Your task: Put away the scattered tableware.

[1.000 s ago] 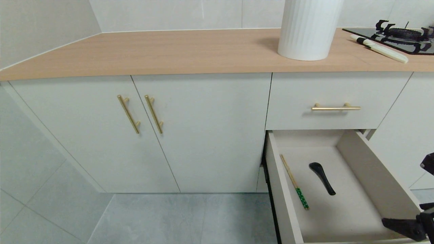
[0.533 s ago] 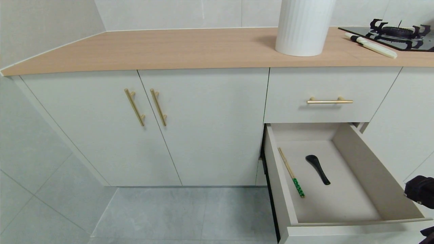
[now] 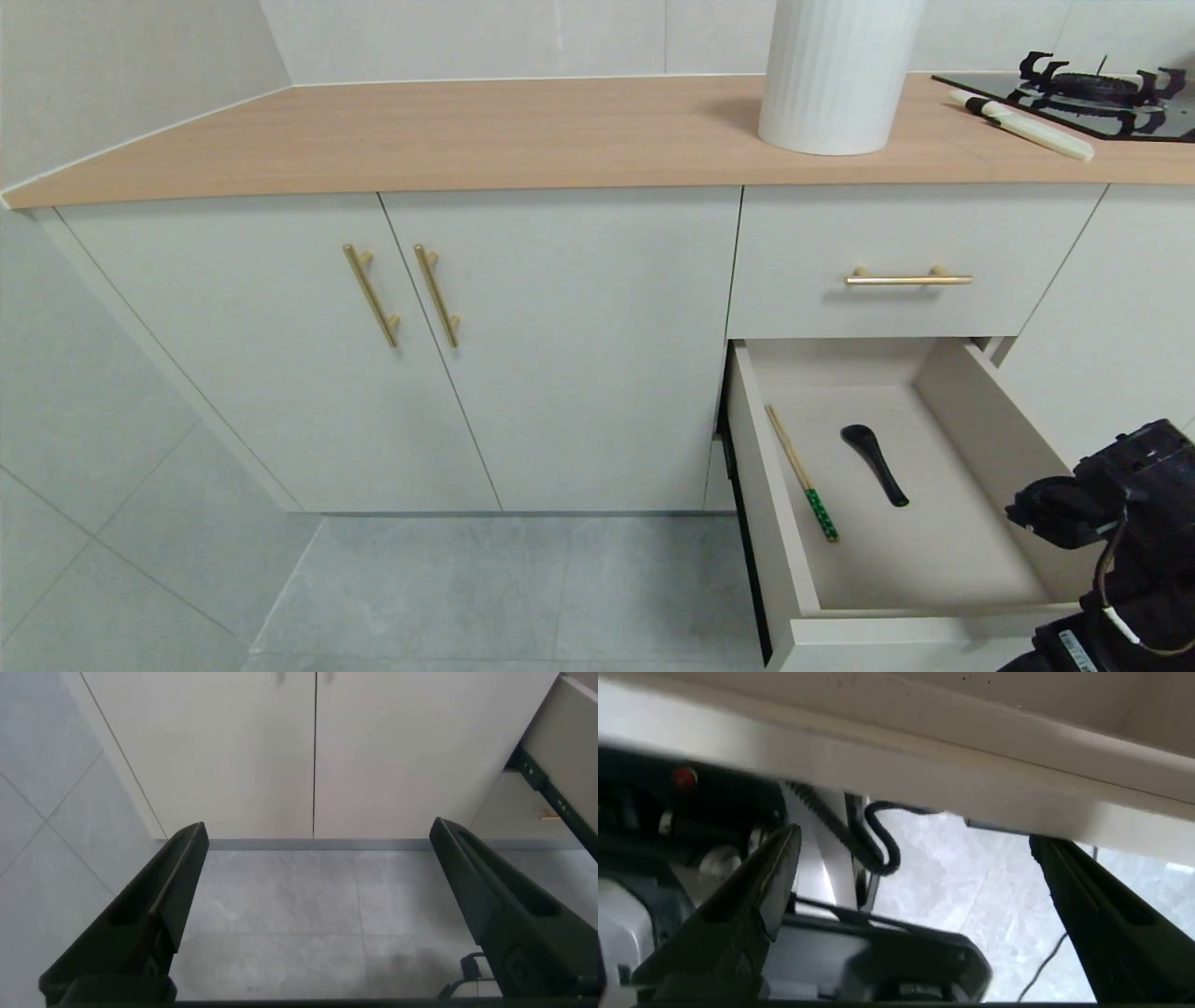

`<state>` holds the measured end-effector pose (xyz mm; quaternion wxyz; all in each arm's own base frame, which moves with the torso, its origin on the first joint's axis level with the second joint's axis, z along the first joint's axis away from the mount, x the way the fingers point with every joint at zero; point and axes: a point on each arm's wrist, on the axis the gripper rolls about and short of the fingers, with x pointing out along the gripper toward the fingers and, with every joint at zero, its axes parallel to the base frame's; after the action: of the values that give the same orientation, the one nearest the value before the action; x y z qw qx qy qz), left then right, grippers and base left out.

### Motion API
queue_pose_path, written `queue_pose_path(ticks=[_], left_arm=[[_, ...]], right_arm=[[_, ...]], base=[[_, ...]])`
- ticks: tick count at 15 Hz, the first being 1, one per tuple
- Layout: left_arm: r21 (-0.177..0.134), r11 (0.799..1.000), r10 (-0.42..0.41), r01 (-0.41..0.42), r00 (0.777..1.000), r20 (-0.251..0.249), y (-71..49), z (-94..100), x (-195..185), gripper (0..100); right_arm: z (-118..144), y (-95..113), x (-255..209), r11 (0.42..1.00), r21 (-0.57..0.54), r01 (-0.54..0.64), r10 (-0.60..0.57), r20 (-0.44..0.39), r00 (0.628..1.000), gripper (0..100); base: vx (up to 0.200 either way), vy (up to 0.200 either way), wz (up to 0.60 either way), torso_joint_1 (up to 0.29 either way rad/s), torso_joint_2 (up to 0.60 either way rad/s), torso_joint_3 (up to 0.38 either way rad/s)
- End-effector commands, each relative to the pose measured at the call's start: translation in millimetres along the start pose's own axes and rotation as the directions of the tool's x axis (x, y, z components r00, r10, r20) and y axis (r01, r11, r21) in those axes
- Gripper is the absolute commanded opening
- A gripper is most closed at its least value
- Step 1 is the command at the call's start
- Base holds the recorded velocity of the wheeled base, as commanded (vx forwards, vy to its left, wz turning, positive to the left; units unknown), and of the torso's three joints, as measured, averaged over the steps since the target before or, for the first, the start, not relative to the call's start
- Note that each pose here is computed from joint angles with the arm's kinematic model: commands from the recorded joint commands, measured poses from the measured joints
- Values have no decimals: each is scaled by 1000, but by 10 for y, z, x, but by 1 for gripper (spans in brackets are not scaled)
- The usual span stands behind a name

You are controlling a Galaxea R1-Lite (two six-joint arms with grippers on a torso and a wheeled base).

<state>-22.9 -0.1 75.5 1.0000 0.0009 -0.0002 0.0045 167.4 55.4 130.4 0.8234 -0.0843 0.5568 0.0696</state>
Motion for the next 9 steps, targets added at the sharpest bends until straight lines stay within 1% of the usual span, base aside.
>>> queue_pose_path(ticks=[1, 2, 4, 7, 9], left_arm=[[0, 1000, 0, 0, 1000, 0, 0, -1, 1, 100], [0, 1000, 2, -2, 1000, 0, 0, -1, 1, 100], [0, 1000, 2, -2, 1000, 0, 0, -1, 1, 100], [0, 1000, 2, -2, 1000, 0, 0, -1, 1, 100], [0, 1000, 0, 0, 1000, 0, 0, -1, 1, 100]], right_arm=[[40, 7, 78, 1000, 2, 12, -12, -11, 1000, 100], [68, 5, 85, 1000, 16, 24, -24, 19, 1000, 100], [118, 5, 111, 997, 65, 48, -52, 51, 997, 100], [251, 17, 151, 992, 118, 43, -60, 143, 988, 100], [350, 20, 209, 987, 140, 82, -108, 190, 976, 100]], base=[[0, 0, 0, 0, 0, 0], [0, 0, 0, 0, 0, 0], [0, 0, 0, 0, 0, 0], [0, 0, 0, 0, 0, 0], [0, 0, 0, 0, 0, 0]])
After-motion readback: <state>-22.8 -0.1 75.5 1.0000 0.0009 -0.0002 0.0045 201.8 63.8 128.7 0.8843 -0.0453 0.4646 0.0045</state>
